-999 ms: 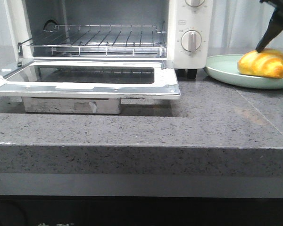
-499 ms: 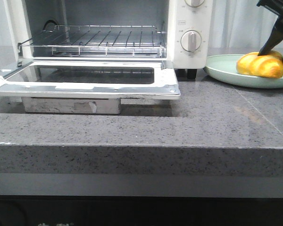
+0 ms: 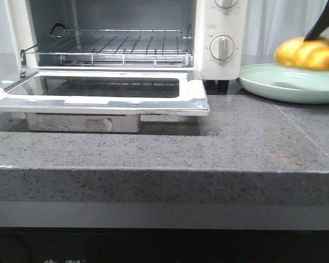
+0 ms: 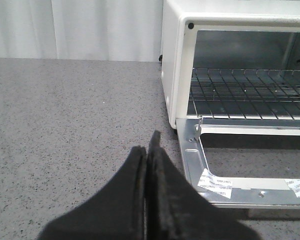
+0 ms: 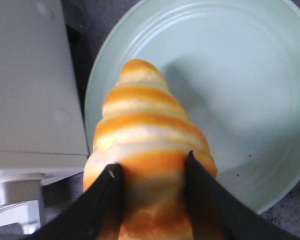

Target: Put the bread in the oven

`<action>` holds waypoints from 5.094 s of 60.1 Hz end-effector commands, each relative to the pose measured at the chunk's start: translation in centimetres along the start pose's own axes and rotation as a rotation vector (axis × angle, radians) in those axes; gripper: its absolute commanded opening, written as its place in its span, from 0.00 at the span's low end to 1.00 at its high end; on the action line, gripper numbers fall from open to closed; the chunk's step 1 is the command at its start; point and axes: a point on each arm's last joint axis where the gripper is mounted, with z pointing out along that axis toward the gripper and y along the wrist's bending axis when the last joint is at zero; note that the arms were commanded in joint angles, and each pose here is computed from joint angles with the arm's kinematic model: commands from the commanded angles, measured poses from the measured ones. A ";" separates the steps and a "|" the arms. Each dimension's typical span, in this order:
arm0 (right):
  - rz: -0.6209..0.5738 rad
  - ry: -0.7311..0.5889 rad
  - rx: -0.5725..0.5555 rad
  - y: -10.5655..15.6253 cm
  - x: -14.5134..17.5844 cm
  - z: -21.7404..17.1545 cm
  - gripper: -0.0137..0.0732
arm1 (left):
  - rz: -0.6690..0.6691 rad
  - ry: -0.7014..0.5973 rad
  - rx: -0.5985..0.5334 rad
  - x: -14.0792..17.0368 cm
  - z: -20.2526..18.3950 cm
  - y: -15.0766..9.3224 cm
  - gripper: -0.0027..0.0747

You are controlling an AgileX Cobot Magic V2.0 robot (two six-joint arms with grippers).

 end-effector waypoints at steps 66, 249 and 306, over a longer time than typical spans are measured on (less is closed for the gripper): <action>-0.245 -0.027 -0.495 17.4 8.7 0.8 0.14 | -0.009 -0.094 -0.004 -1.5 -0.2 0.0 0.01; -0.656 -0.543 -0.275 -5.1 15.1 -18.9 0.08 | -0.011 -0.094 -0.003 -1.5 -0.2 0.0 0.01; -0.656 -0.543 -0.275 -5.1 15.1 -18.9 0.08 | -0.020 -0.166 -0.060 5.2 -2.5 0.2 0.01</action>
